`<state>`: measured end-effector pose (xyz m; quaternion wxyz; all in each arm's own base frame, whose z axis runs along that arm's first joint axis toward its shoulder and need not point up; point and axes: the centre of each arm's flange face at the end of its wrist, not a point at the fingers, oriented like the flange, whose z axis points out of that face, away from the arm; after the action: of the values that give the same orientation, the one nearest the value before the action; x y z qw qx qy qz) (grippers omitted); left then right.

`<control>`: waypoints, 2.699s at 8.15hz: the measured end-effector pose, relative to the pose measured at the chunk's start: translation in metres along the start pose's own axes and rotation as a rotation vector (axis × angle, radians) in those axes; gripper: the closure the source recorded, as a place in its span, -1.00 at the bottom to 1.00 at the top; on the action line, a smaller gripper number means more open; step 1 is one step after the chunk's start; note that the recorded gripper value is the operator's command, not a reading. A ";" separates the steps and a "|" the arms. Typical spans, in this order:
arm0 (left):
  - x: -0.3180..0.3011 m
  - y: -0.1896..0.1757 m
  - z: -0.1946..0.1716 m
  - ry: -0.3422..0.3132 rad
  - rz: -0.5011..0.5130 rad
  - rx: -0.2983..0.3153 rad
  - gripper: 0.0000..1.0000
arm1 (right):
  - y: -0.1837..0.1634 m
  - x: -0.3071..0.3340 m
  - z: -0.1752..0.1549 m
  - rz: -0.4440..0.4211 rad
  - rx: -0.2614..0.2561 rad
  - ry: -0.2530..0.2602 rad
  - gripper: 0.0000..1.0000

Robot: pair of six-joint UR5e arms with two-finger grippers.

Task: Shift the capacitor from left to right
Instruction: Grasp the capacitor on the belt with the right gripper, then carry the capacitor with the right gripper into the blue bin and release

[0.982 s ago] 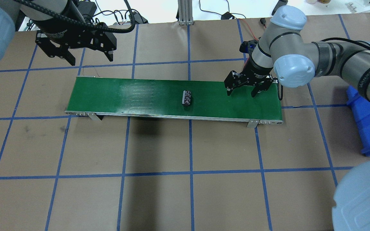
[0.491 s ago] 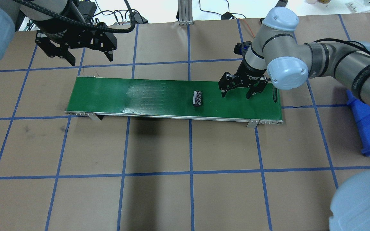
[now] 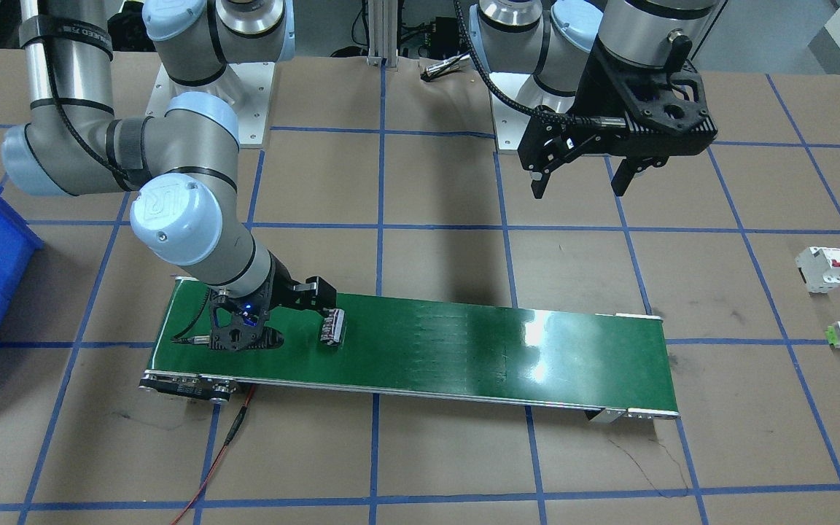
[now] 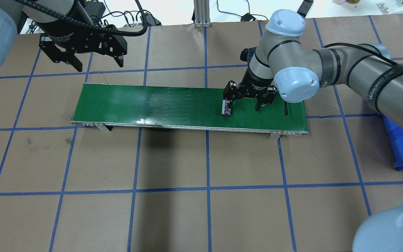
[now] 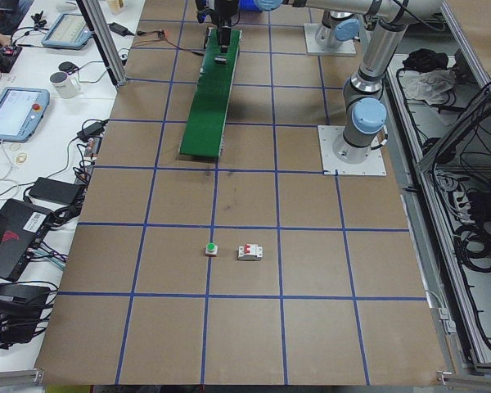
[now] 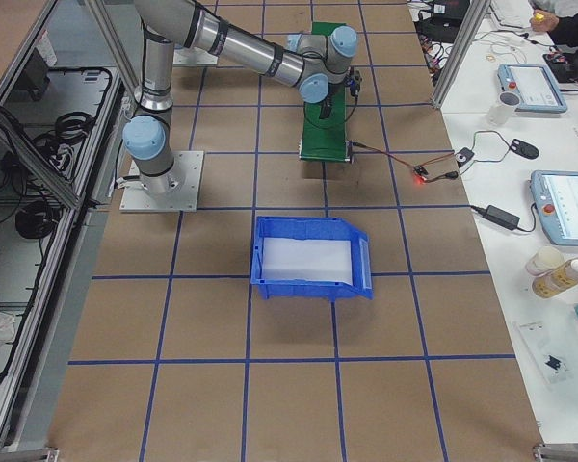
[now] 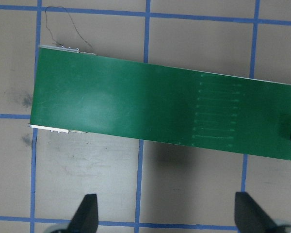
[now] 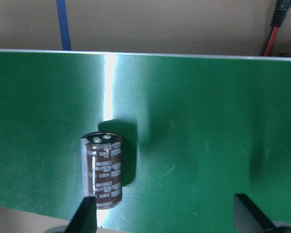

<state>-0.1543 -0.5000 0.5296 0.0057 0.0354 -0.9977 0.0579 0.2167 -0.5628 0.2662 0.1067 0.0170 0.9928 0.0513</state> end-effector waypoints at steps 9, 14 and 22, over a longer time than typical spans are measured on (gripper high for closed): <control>0.000 0.002 -0.002 0.000 0.003 0.002 -1.00 | -0.010 0.016 0.014 -0.100 0.017 0.192 -0.67; 0.000 0.002 -0.001 -0.001 0.003 0.001 -1.00 | -0.015 0.046 0.010 -0.114 0.000 0.225 0.74; 0.000 0.002 -0.002 -0.002 0.003 0.002 -1.00 | -0.028 0.187 -0.110 -0.234 -0.005 0.233 1.00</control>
<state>-0.1542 -0.4973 0.5315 0.0048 0.0339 -0.9977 0.0588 0.0102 -0.5926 0.3308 -0.0040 -0.1054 0.9935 0.0426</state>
